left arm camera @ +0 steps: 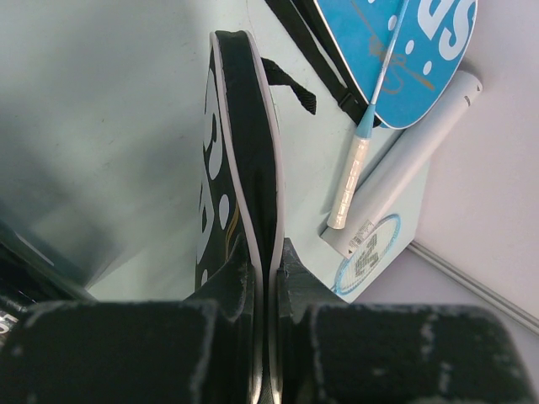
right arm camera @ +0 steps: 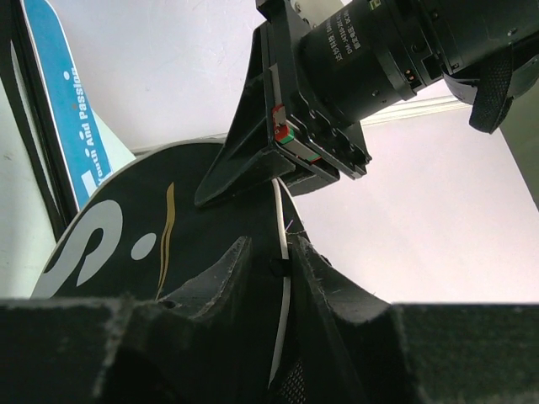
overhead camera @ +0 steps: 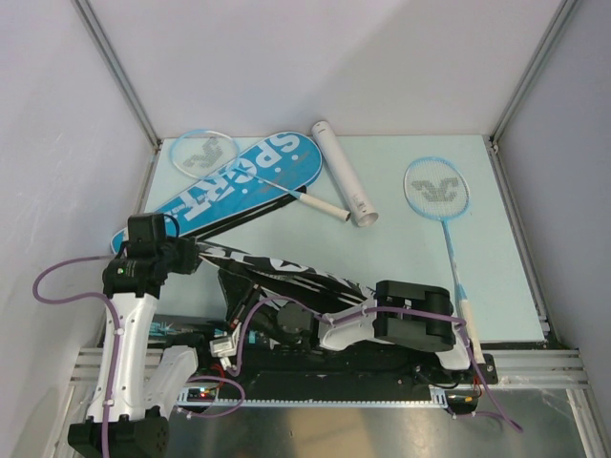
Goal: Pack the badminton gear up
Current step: Zip the racket bag at the center of the board.
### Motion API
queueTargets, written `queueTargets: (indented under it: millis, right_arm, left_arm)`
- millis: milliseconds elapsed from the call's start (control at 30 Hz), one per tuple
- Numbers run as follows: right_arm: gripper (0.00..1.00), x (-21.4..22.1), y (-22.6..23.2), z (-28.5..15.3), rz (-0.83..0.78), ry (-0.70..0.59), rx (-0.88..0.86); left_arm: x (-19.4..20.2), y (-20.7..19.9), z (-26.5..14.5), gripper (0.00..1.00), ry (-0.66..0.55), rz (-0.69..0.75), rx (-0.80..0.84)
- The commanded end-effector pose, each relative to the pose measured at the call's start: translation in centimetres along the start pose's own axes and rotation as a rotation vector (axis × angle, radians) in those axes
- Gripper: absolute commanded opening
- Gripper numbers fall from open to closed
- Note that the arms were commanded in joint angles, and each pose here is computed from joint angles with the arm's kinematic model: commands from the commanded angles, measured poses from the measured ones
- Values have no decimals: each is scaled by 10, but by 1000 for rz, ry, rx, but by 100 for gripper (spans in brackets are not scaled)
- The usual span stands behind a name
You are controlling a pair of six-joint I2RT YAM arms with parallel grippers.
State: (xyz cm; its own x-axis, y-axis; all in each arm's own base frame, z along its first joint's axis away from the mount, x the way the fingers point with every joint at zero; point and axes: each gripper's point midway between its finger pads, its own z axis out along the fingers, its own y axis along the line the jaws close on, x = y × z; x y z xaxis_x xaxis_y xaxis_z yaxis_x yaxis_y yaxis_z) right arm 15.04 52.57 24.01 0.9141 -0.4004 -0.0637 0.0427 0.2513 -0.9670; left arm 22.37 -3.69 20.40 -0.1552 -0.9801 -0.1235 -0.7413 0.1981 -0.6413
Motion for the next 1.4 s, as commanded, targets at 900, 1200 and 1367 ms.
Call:
queueTargets:
  millis: [900, 1200, 1367]
  right_arm:
    - [0, 28, -32, -73, 306, 214, -1]
    - [0, 32, -8, -123, 515, 340, -150]
    - [0, 39, 5, -153, 622, 426, -206]
  left_arm:
    - [-45, -39, -34, 0, -220, -68, 56]
    - [-54, -50, -37, 0, -249, -88, 48]
    - [-61, -55, -41, 0, -282, -98, 41]
